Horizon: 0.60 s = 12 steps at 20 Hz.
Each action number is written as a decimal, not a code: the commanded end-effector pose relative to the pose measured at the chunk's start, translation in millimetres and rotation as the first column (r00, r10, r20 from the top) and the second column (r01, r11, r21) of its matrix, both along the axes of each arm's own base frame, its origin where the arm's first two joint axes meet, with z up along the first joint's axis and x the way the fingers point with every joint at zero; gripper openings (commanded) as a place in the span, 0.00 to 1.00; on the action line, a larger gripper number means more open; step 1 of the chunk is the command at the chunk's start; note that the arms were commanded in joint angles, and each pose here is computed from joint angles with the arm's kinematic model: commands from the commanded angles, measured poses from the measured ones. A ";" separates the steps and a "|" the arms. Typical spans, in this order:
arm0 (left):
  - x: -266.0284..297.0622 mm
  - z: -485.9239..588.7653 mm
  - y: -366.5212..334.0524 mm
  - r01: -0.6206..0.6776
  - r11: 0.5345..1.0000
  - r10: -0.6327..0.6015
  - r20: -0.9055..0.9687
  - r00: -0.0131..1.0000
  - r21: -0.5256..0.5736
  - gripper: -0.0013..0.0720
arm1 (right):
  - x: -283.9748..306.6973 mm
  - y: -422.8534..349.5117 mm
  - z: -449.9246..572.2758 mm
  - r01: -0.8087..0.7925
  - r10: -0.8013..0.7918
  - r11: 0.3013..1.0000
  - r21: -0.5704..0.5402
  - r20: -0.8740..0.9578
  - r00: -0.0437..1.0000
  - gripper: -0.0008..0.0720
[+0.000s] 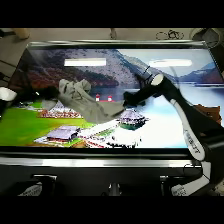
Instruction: Fold the shirts.
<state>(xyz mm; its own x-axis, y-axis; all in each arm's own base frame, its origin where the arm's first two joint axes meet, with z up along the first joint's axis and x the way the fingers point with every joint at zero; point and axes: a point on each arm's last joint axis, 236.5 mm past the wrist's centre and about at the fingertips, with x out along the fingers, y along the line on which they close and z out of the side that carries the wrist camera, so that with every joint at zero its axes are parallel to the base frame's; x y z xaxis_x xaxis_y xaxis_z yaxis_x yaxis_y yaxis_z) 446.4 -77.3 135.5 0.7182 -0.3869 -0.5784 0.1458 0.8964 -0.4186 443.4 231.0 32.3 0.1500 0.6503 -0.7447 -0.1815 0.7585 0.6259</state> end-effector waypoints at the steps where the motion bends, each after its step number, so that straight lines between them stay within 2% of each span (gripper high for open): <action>1: -45.9 269.5 1.6 -0.028 0.997 -0.020 0.593 0.805 0.071 0.05 | 19.0 -38.4 219.0 0.051 -0.088 0.995 0.087 0.509 0.856 0.05; 2: -90.2 361.0 4.1 -0.063 0.996 -0.001 0.759 0.651 0.056 0.05 | 7.6 -59.5 304.4 0.099 -0.161 0.987 0.129 0.678 0.717 0.05; 3: -138.5 430.9 6.5 -0.089 0.996 0.018 0.869 0.495 0.030 0.05 | -20.2 -82.5 390.6 0.147 -0.229 0.973 0.178 0.820 0.525 0.05; 4: -187.0 482.7 8.2 -0.103 0.995 0.033 0.935 0.353 0.004 0.05 | -60.3 -100.4 460.6 0.178 -0.272 0.958 0.224 0.904 0.330 0.05; 5: -231.4 518.8 8.1 -0.107 0.994 0.038 0.970 0.238 -0.012 0.05 | -102.2 -111.8 508.8 0.183 -0.310 0.943 0.277 0.933 0.181 0.05; 6: -259.7 538.1 7.9 -0.106 0.994 0.042 0.985 0.170 -0.024 0.05 | -140.8 -116.4 539.7 0.161 -0.338 0.933 0.322 0.937 0.089 0.05; 7: -274.2 548.1 9.2 -0.092 0.994 0.066 0.989 0.136 -0.054 0.05 | -171.8 -118.4 555.9 0.142 -0.367 0.923 0.357 0.929 0.053 0.05; 9: -272.6 551.7 14.7 -0.091 0.992 0.100 0.988 0.119 -0.089 0.05 | -198.7 -118.8 558.3 0.136 -0.393 0.915 0.381 0.916 0.077 0.05; 12: -232.3 549.1 31.0 -0.118 0.982 0.163 0.980 0.115 -0.149 0.05 | -189.6 -113.0 538.6 0.147 -0.375 0.924 0.353 0.912 0.165 0.05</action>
<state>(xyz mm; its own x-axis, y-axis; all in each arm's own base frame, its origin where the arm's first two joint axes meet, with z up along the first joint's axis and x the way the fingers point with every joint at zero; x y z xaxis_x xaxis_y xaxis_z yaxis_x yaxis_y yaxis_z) 217.7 -61.3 665.2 0.7482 -0.2676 0.6071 0.3483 0.9372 -0.0162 279.2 121.9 561.3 0.8454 0.4986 0.1917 -0.5323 0.8167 0.2231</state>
